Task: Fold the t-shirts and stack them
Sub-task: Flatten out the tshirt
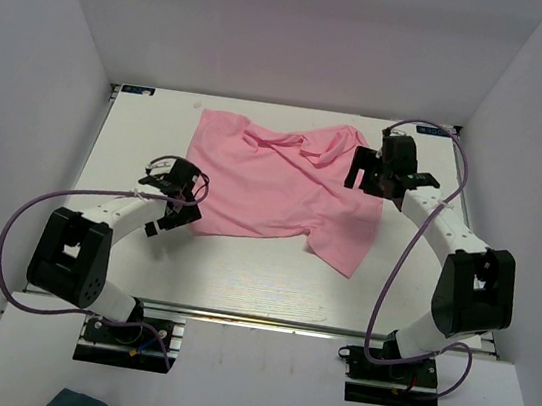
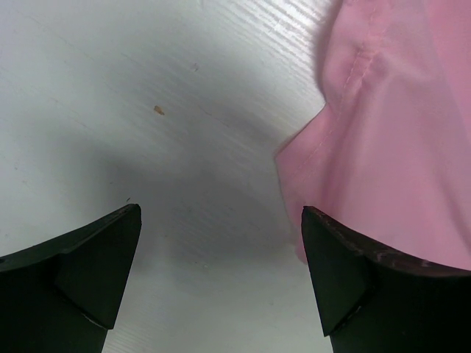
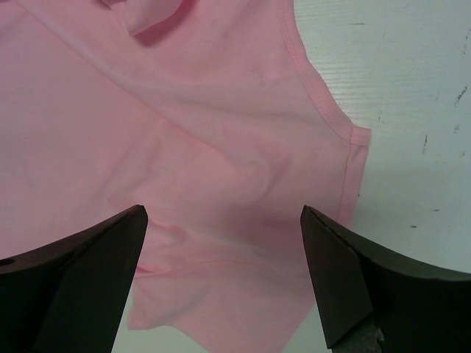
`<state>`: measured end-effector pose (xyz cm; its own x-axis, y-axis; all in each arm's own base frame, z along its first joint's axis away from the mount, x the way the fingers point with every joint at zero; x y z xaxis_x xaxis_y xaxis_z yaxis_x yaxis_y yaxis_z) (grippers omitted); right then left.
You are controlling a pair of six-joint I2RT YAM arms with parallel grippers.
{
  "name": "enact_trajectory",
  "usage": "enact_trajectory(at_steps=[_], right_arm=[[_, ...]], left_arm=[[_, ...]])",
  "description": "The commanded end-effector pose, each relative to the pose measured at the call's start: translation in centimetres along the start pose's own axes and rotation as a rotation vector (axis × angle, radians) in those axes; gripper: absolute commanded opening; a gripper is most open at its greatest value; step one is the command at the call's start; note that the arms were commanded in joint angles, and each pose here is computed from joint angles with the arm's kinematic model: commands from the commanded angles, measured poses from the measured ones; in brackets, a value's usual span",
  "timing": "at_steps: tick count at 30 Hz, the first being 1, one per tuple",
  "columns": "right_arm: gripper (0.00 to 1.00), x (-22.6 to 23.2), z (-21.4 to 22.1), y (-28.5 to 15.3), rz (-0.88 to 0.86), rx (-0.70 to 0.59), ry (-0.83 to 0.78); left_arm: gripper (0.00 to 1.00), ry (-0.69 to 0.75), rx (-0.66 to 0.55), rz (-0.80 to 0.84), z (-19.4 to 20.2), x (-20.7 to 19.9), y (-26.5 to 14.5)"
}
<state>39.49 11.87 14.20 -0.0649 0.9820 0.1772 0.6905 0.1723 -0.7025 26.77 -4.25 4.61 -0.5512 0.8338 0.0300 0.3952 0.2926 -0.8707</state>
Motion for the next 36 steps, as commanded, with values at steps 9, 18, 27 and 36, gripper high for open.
enact_trajectory(at_steps=[9,18,27,36], right_arm=[[0.90,-0.4,0.0,-2.5,0.013,-0.073,0.038],[0.89,-0.5,6.3,-3.9,-0.022,0.096,0.052],[0.86,-0.1,16.3,-6.0,-0.056,0.425,0.009],[0.90,1.0,20.6,-4.2,-0.076,0.531,0.009]], left_arm=[[0.71,0.030,-0.009,0.075,-0.7,-3.4,2.1],[0.00,0.077,-0.026,0.143,-0.6,-4.2,1.5],[0.00,0.073,-0.115,0.250,-2.9,-4.9,-1.8],[0.00,0.090,-0.126,0.231,-3.5,-4.4,-2.6]])
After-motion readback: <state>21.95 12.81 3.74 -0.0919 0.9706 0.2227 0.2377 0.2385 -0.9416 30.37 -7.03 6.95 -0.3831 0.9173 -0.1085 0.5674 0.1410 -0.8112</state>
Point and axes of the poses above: each gripper's point midway between its finger pads, its own y axis out along the fingers, its own x axis along the line the jaws close on, z = x × y, the point moved 1 cm from there along -y, back along the fingers, and after that the axes turned 2 degrees about -y, right-handed, at the moved point
